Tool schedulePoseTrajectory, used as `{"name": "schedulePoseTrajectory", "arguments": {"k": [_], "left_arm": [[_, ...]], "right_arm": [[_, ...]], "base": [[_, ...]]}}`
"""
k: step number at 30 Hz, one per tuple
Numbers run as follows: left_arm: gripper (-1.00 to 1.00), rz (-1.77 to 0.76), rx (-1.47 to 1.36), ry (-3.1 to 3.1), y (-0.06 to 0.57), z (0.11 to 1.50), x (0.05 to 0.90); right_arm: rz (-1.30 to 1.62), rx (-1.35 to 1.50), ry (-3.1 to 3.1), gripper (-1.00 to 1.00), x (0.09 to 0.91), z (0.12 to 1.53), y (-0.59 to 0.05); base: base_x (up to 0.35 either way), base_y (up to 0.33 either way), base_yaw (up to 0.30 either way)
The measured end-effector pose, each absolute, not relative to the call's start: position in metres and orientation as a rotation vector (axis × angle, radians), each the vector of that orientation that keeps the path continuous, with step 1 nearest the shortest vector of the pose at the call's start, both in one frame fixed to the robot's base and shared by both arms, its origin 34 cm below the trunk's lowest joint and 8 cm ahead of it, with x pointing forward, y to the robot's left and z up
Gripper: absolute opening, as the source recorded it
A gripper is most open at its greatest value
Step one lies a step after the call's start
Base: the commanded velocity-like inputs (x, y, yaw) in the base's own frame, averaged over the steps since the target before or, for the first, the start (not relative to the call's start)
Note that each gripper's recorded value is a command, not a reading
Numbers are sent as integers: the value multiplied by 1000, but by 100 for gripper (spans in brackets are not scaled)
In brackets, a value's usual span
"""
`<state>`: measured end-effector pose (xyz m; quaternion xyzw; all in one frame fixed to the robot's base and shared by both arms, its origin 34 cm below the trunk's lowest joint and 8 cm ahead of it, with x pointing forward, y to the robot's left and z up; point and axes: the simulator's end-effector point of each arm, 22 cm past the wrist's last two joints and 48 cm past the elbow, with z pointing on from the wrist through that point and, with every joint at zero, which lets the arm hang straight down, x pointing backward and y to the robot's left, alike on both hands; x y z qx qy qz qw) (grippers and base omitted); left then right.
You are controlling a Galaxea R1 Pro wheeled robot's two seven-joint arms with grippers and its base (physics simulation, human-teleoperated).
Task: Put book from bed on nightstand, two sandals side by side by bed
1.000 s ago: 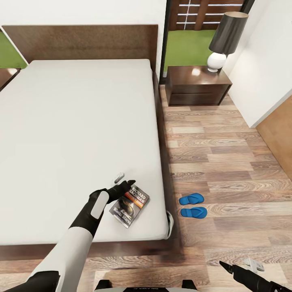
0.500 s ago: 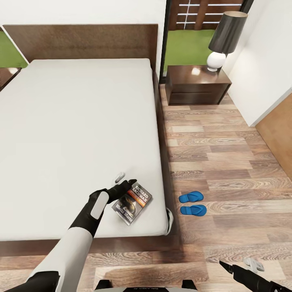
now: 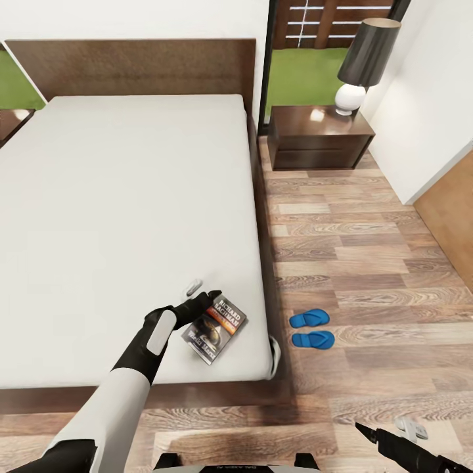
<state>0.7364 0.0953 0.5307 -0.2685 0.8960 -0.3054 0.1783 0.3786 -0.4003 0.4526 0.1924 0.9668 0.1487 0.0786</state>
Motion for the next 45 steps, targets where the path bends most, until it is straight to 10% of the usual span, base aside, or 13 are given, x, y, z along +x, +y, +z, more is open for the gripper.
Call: {"name": "schedulePoseTrajectory", "arguments": {"k": [45], "left_arm": [[100, -864, -760, 2534, 95, 531, 736]], "right_arm": [[450, 572, 2889, 100, 380, 453, -400]], "base": [[-33, -2, 0]]}}
